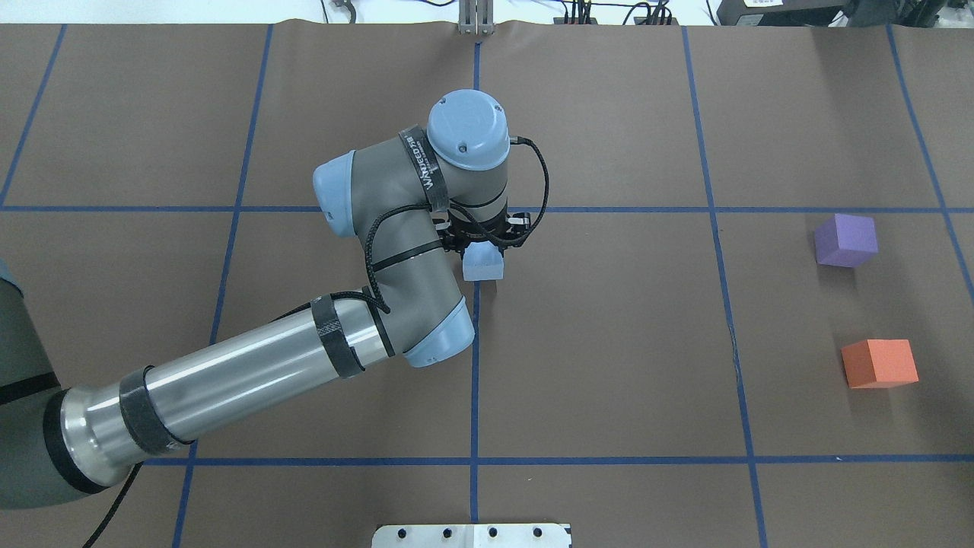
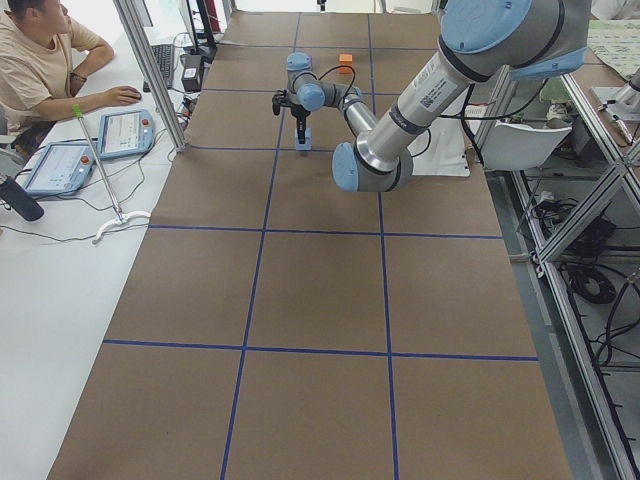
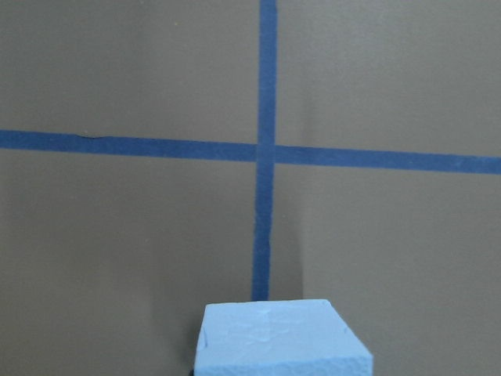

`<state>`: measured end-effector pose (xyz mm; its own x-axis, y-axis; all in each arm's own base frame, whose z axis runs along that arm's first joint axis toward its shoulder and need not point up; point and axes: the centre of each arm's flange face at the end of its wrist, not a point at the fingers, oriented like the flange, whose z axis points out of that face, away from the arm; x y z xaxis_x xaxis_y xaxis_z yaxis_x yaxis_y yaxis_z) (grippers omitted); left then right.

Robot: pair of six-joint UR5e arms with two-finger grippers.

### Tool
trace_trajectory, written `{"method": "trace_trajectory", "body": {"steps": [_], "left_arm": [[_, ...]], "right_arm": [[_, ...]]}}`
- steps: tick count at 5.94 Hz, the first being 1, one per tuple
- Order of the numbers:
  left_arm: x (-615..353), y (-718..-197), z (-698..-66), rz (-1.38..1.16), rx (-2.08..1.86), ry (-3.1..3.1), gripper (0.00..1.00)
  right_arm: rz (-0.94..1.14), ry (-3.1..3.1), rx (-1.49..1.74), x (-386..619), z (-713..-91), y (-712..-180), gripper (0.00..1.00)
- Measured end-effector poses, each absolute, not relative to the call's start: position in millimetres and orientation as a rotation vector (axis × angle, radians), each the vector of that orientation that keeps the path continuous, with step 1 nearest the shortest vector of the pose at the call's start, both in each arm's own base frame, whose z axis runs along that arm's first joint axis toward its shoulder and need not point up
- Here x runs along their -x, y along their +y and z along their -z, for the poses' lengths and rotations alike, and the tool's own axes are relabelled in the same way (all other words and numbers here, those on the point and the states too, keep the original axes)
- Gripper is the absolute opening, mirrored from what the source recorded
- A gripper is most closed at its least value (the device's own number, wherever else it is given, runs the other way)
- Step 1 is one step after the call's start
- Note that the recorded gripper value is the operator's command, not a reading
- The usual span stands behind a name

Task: Place blue block between orange and purple blocks
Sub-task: 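Carry the light blue cube with the left gripper to the table center, then release the light blue cube and lift the left gripper away, then withdraw the left arm while the right gripper reaches and grasps the light blue cube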

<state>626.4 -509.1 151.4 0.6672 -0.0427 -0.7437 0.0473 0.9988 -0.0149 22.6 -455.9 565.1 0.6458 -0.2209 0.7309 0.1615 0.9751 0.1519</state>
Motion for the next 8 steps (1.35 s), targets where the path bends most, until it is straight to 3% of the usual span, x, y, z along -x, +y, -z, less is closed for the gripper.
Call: {"method": "trace_trajectory", "body": {"steps": [2, 4, 8], "left_arm": [[-608, -498, -127, 0.032, -0.027, 0.887, 1.00], [-524, -502, -133, -0.042, -0.082, 0.866, 1.00], [-202, -560, -378, -0.417, -0.199, 0.739, 1.00]], "right_arm": [[0.226, -0.843, -0.096, -22, -555, -462, 1.00], [0.267, -0.834, -0.208, -22, -516, -484, 1.00], [0.219, -0.884, -0.361, 21, -380, -555, 1.00]]}}
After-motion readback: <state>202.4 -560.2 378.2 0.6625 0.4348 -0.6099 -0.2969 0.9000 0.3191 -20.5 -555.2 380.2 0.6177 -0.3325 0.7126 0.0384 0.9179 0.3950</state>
